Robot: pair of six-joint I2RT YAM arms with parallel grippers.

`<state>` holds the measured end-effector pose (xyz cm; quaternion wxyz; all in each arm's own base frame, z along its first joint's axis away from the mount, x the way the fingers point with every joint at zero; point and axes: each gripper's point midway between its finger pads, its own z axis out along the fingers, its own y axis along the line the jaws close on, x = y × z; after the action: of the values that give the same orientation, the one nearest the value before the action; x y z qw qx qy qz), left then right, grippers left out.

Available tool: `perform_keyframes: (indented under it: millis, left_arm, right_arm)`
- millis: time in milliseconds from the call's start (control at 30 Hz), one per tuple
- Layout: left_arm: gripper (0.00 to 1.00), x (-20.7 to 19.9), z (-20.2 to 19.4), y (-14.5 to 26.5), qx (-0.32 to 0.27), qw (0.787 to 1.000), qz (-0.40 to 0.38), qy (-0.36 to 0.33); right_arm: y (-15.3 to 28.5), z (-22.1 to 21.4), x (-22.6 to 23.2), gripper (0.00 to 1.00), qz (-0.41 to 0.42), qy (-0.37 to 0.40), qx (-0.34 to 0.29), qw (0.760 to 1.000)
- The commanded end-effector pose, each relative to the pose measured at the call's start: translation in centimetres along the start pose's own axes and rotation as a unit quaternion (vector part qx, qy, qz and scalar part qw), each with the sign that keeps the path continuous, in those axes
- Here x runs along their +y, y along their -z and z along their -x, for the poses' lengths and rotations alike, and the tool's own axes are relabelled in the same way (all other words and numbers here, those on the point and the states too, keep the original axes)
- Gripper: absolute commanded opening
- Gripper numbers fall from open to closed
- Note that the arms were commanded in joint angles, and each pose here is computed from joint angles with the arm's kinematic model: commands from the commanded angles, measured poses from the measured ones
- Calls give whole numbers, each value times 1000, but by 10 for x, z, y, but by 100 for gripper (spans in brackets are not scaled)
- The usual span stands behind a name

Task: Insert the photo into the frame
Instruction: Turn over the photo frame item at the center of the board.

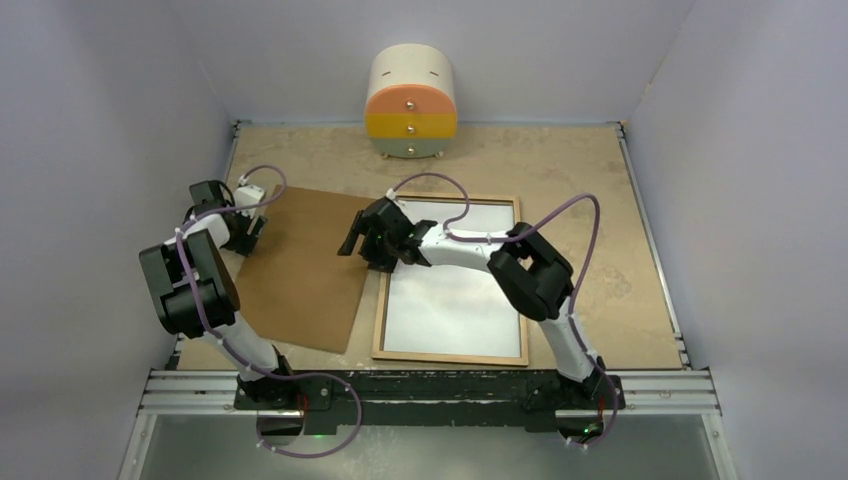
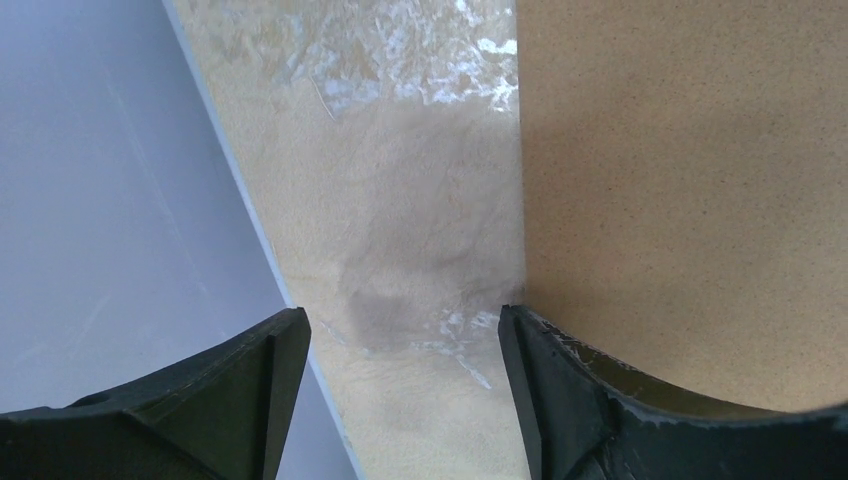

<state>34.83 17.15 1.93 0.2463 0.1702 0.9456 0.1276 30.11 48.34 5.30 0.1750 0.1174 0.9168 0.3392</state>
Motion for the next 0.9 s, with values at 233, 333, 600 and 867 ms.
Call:
perform_keyframes:
  millis: [233, 333, 600, 867]
  left_arm:
    - [71, -120, -67, -9, 101, 968, -231, -10]
    - [70, -117, -65, -7, 98, 969, -228, -13]
    - [70, -111, -56, -1, 87, 971, -220, -17]
    - [74, -90, -21, 19, 44, 976, -213, -18]
  right_arm:
    - [138, 1, 189, 85, 416, -9, -15, 909]
    - [135, -4, 191, 84, 424, -10, -3, 906]
    - [111, -9, 162, 76, 347, -32, 7, 937]
    - [108, -3, 125, 44, 233, -36, -14, 972]
